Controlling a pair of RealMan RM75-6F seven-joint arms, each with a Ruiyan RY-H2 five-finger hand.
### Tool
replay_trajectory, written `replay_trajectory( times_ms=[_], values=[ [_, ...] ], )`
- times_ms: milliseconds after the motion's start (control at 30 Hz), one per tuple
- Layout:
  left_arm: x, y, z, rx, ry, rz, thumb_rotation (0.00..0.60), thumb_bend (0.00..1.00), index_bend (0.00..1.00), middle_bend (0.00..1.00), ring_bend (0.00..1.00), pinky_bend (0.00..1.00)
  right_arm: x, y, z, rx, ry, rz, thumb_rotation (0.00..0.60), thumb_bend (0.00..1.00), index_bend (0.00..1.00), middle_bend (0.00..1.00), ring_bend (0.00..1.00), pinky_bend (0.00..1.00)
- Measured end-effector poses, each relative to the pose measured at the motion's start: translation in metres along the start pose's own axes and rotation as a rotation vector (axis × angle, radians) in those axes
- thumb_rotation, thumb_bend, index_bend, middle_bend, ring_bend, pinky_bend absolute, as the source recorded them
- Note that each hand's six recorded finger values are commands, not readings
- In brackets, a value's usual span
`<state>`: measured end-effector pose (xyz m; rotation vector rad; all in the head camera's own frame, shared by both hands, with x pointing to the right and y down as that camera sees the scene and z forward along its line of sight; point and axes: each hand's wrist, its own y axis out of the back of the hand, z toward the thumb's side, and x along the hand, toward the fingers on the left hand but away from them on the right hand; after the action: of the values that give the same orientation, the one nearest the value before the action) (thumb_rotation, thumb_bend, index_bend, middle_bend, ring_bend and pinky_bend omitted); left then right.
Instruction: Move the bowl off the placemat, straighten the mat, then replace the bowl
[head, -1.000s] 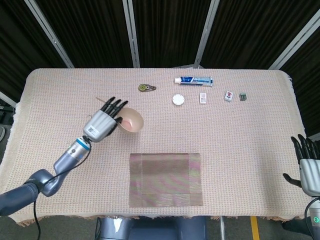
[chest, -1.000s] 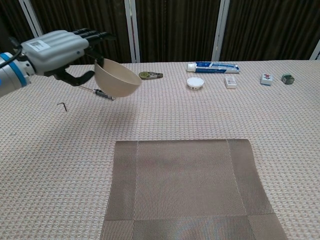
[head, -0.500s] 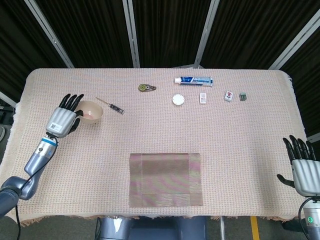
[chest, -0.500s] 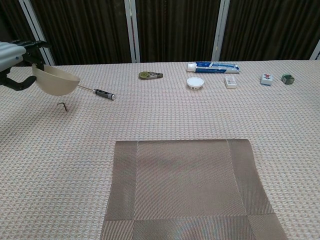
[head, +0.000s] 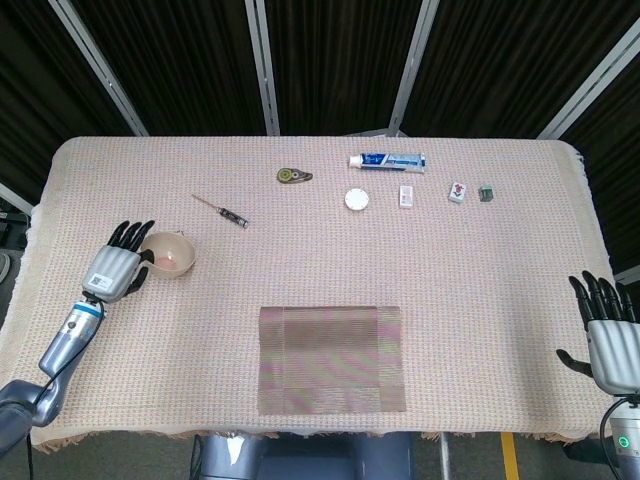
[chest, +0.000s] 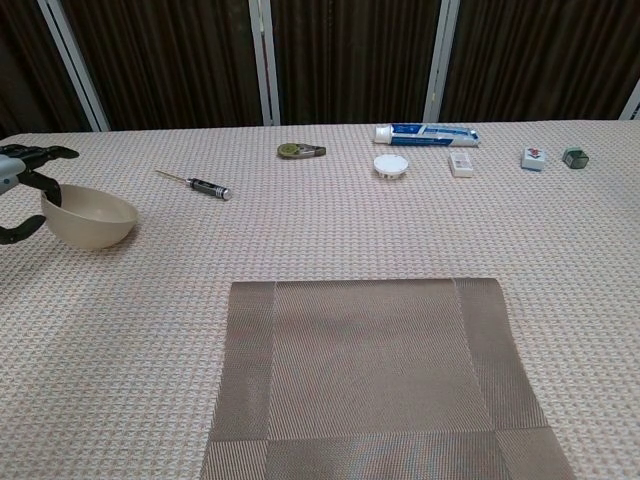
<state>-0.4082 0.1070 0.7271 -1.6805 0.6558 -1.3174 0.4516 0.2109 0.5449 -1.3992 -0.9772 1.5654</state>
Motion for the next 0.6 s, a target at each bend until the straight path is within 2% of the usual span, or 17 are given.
replay_trajectory(
  times_ms=[200, 333, 500, 600],
  values=[
    [-0.009, 0.009, 0.006, -0.031, -0.045, 0.043, 0.6, 0.0, 0.0, 0.0, 0.0, 0.0, 0.001, 0.002, 0.001, 0.005, 0.004, -0.003, 0.6, 0.0, 0.0, 0.0, 0.0, 0.0],
    [-0.021, 0.031, 0.013, -0.057, -0.116, 0.109, 0.6, 0.0, 0.01, 0.0, 0.0, 0.0, 0.002, 0.002, 0.002, 0.002, 0.006, -0.003, 0.6, 0.0, 0.0, 0.0, 0.0, 0.0],
    [-0.035, 0.055, 0.028, -0.107, -0.199, 0.153, 0.6, 0.0, 0.1, 0.0, 0.0, 0.0, 0.002, 0.005, 0.003, 0.0, 0.008, -0.008, 0.6, 0.0, 0.0, 0.0, 0.0, 0.0],
    [-0.046, 0.07, 0.052, -0.159, -0.284, 0.164, 0.6, 0.02, 0.17, 0.0, 0.0, 0.0, 0.002, 0.005, 0.003, -0.004, 0.007, -0.008, 0.6, 0.0, 0.0, 0.0, 0.0, 0.0]
  ],
)
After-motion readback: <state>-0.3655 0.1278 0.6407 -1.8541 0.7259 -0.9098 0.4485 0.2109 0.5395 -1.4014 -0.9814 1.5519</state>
